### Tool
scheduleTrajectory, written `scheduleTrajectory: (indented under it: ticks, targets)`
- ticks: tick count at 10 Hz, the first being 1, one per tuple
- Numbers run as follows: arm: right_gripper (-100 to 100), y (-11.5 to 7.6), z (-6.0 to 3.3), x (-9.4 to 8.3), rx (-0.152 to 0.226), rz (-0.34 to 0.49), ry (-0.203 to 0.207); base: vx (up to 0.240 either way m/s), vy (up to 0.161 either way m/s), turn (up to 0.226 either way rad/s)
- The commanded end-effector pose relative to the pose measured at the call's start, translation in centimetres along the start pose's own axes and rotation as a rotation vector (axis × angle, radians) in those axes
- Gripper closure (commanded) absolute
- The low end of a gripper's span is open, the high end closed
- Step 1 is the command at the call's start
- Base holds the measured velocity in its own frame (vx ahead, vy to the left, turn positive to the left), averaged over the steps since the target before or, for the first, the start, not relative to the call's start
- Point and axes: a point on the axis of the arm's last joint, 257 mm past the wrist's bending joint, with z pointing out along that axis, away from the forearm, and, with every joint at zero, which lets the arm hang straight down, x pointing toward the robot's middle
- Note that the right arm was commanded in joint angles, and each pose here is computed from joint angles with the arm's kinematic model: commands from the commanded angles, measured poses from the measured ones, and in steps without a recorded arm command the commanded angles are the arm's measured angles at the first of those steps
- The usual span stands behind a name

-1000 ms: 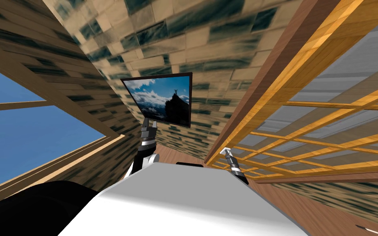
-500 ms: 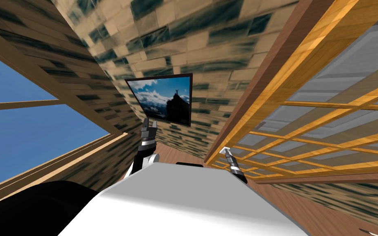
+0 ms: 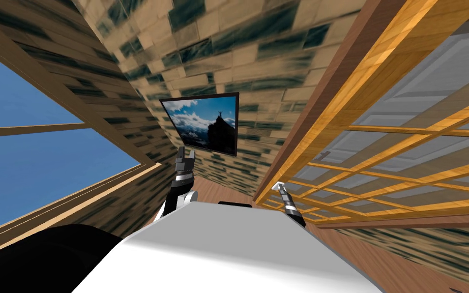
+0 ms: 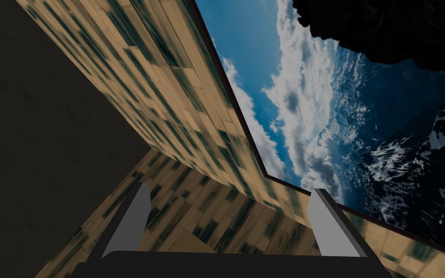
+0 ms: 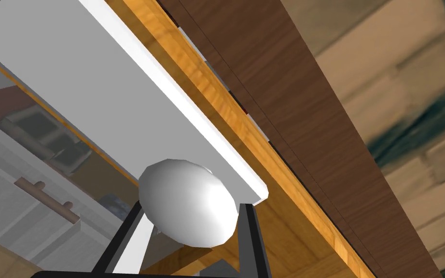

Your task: Pull the door open

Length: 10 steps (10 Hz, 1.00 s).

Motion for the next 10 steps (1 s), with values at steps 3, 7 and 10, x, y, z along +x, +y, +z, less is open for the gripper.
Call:
scheduleTrajectory:
  ticks: [3, 7, 10]
  targets:
    - [100, 0.11, 0.13, 0.39, 0.005, 0.092, 0.000, -0.034, -0.014, 0.029]
    - [100, 0.34, 0.67, 0.53, 0.009, 0.230, -0.011, -0.041, -0.020, 0.041]
    - [100, 0.42, 0.84, 0.58, 0.010, 0.287, -0.014, -0.027, -0.014, 0.025]
